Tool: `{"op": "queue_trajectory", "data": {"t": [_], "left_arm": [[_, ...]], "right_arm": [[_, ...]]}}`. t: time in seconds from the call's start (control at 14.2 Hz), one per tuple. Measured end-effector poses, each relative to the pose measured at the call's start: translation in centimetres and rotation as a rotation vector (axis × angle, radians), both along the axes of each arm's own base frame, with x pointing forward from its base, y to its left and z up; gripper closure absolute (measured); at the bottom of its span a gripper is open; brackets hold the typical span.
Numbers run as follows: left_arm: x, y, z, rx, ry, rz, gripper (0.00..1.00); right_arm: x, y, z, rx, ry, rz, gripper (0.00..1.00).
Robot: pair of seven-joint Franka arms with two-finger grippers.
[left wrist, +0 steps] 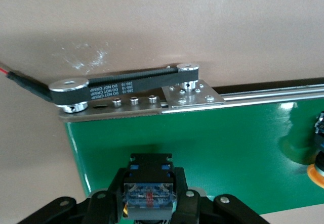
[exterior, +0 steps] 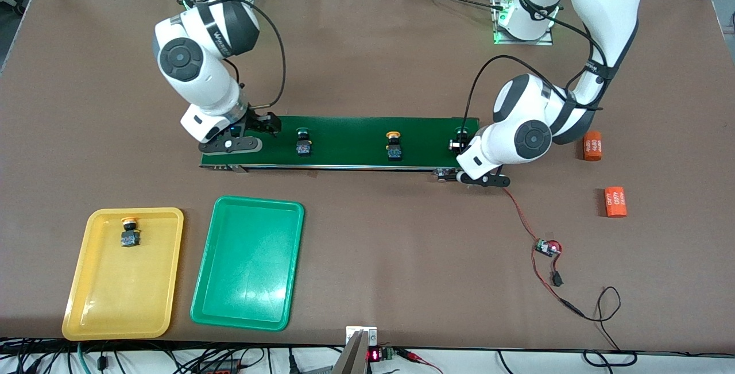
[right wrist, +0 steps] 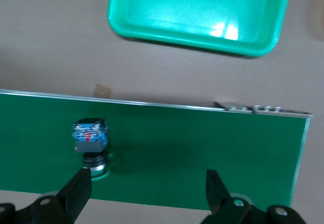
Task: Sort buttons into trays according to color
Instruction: 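Grasp the green-ringed button with the right gripper while the left gripper places another, then lift the button with the right gripper while the left gripper grasps the cylinder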
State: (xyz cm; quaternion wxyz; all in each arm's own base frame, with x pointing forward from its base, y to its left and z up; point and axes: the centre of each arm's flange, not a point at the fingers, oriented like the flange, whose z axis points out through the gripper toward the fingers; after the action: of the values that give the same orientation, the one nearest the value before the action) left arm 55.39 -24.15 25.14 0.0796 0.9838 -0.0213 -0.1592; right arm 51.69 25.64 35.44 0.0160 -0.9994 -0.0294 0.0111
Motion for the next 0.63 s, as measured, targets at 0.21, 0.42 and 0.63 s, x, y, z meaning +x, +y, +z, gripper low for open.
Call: {"op": "queue_trajectory", "data": {"t": [0.21, 0.42, 0.63], "left_arm": [[0.3, 0.1, 1.3, 0.002, -0.008, -0.001, 0.26], [1.1, 2.4, 6.0, 0.028, -0.019, 0.018, 0.00], [3.1, 10.3, 9.7, 0.078, -0.060, 0.143, 0.00]], "right_arm": [[-1.4, 1.5, -1.1, 0.004, -0.004, -0.012, 0.00], [-2.8, 3.1, -2.4, 0.024, -0.034, -0.013, 0.00], [-4.0, 3.7, -3.9, 0.020, -0.037, -0.008, 0.00]]}}
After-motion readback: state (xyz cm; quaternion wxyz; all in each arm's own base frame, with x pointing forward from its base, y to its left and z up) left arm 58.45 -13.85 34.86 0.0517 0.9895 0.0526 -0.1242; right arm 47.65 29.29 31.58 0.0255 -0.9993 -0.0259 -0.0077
